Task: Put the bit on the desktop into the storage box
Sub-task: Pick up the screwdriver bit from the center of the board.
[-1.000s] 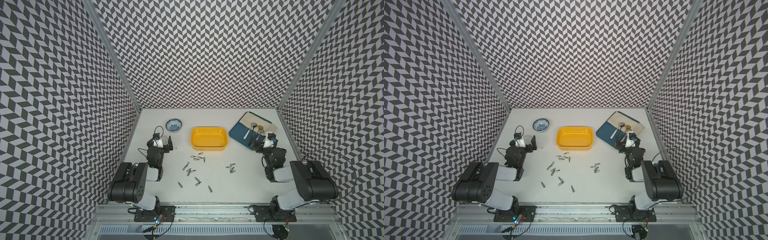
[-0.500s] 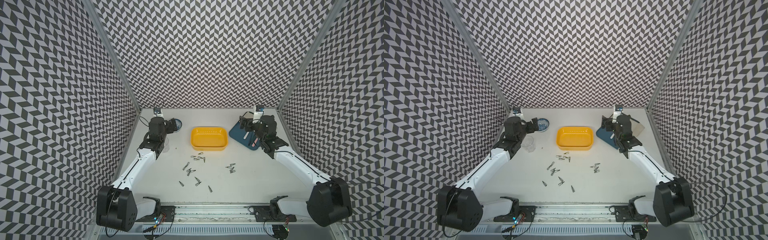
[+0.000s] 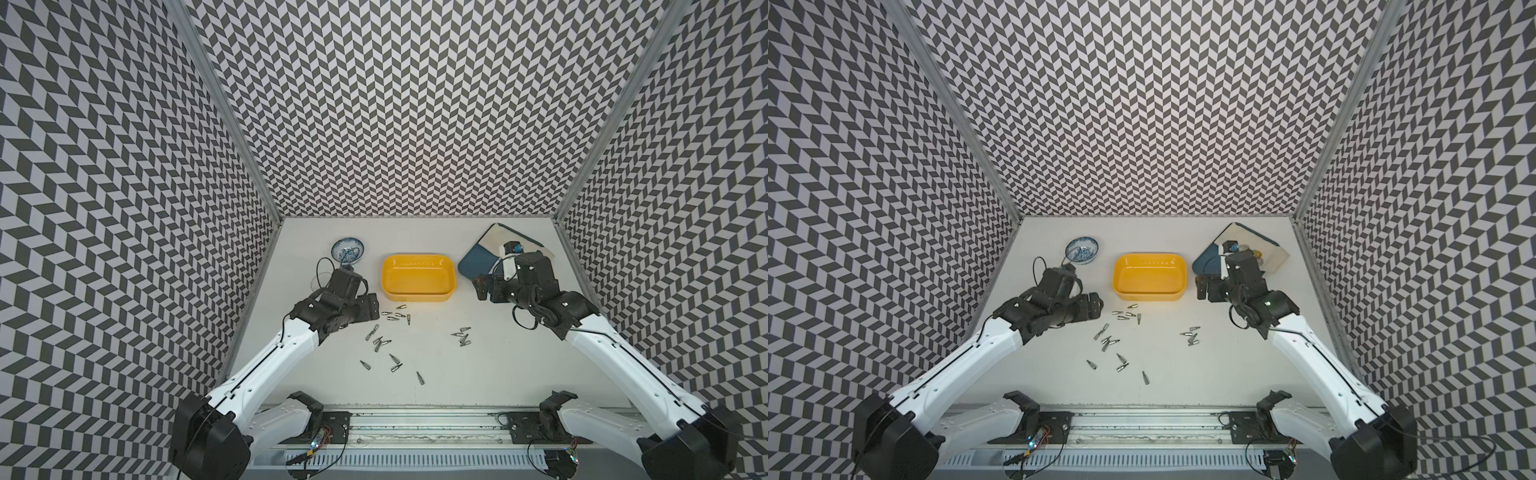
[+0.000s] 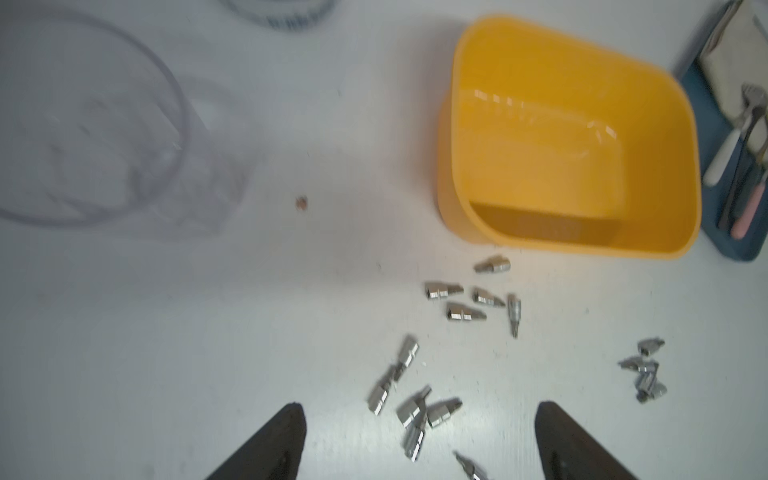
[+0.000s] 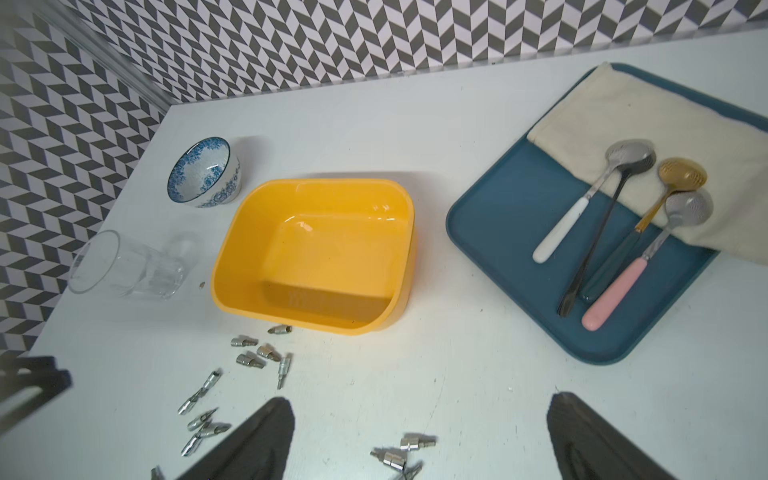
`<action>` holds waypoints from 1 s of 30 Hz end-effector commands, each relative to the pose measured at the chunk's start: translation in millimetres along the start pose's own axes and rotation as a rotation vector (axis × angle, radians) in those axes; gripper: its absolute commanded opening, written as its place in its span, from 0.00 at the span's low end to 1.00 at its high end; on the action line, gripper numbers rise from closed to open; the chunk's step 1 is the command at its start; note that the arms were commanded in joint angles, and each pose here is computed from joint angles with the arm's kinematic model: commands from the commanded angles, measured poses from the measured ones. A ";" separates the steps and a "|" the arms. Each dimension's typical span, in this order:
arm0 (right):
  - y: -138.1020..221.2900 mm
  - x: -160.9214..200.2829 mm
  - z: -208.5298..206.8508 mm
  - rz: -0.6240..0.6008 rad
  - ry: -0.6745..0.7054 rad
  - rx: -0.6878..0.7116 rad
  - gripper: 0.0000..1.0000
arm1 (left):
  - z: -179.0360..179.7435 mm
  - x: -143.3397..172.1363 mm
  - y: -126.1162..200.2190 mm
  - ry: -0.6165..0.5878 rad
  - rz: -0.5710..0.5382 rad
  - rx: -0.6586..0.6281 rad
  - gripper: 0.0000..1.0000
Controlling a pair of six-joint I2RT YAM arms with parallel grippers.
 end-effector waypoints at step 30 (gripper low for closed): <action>-12.2 23.3 14.5 0.091 0.018 -0.068 0.99 | 45.3 105.1 -36.3 0.094 0.297 -0.243 0.85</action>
Point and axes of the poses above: each gripper's point midway between its finger pads, its own y axis back along the fingers, its own z axis along the line the jaws close on, x = y × z, the point moved 1 cm from there along y, back along the fingers, and after that the axes turned 10 degrees about y, right-handed, at the moved point
